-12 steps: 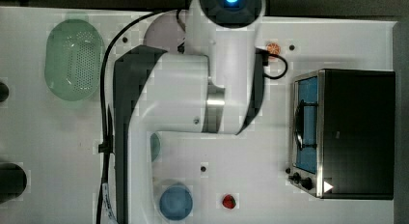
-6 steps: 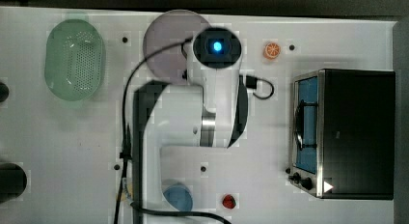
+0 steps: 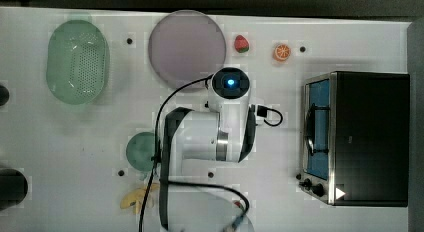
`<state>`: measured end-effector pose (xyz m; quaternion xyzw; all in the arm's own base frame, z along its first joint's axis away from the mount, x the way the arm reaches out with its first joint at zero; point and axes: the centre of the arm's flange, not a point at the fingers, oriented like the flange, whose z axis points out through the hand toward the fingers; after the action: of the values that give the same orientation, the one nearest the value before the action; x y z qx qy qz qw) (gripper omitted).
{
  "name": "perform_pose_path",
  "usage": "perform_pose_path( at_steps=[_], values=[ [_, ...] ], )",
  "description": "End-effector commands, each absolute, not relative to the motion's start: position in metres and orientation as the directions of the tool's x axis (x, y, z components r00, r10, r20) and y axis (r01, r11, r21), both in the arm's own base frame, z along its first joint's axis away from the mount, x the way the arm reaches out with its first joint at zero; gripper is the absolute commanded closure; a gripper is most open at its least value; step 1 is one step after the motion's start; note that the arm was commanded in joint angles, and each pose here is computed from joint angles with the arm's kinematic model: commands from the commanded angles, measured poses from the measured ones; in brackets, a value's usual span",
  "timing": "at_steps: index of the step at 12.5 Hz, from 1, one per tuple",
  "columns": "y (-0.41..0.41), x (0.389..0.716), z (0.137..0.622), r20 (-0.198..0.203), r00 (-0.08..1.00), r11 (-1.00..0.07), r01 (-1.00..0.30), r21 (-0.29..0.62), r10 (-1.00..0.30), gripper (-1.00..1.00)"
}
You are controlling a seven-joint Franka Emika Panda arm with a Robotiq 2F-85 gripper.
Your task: Pick Ketchup from oven and place it on table.
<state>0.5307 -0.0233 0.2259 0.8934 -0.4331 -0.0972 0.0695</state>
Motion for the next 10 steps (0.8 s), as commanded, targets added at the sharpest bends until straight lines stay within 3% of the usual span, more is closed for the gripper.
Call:
perform_pose_path(
  at_steps=[1,2,5,8,10],
  values=[
    [-0.019,0.537,0.22,-0.083,0.606,-0.61,-0.775,0.165,-0.791,-0.27],
    [-0.02,0.535,0.208,-0.087,0.604,-0.609,-0.772,0.18,-0.792,-0.34],
    [-0.02,0.537,0.195,-0.055,0.611,-0.611,-0.775,0.158,-0.79,-1.0],
    [-0.014,0.553,0.255,-0.012,0.605,-0.604,-0.794,0.062,-0.796,-1.0],
    [-0.011,0.558,0.325,-0.02,0.605,-0.605,-0.796,0.011,-0.796,-1.0]
  ],
)
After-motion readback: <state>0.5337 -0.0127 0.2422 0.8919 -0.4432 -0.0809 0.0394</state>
